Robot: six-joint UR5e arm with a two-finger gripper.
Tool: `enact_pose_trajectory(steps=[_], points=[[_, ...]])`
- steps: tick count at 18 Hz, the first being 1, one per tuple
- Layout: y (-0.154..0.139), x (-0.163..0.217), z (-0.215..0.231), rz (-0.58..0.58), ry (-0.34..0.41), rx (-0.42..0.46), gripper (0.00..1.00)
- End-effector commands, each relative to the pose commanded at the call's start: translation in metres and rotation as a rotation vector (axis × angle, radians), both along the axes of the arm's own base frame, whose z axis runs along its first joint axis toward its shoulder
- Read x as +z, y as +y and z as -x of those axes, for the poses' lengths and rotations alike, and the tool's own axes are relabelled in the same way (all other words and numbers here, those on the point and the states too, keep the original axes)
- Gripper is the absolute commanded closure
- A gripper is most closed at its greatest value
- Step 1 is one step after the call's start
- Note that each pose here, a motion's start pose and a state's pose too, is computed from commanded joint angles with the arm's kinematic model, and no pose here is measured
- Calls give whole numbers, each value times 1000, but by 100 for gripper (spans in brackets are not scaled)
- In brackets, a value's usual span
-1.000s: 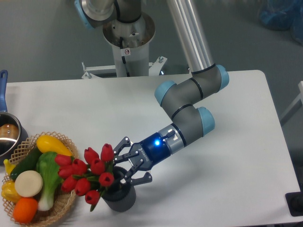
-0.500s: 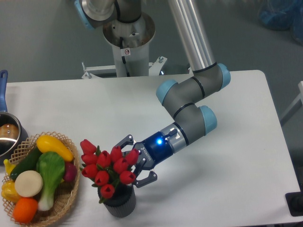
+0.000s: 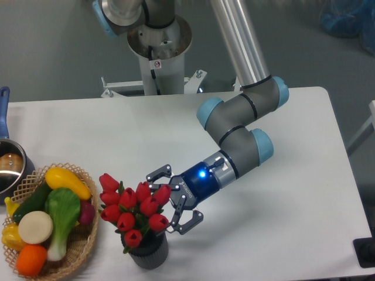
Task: Insert the flowers into the vase
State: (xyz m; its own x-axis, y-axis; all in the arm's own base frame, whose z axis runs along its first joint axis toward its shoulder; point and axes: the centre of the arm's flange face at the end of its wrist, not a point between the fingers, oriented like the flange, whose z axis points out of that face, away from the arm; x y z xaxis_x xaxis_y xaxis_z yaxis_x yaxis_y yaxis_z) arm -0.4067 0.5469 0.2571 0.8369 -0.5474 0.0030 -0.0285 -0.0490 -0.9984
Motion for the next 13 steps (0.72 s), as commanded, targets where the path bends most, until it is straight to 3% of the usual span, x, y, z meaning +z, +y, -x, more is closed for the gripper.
enact_pose_trajectory(steps=[4,8,13], points=[[-3,5,2,8,35,7,0],[-14,25,8,156,213,40,0],[-29,53,43,199,321,104,0]])
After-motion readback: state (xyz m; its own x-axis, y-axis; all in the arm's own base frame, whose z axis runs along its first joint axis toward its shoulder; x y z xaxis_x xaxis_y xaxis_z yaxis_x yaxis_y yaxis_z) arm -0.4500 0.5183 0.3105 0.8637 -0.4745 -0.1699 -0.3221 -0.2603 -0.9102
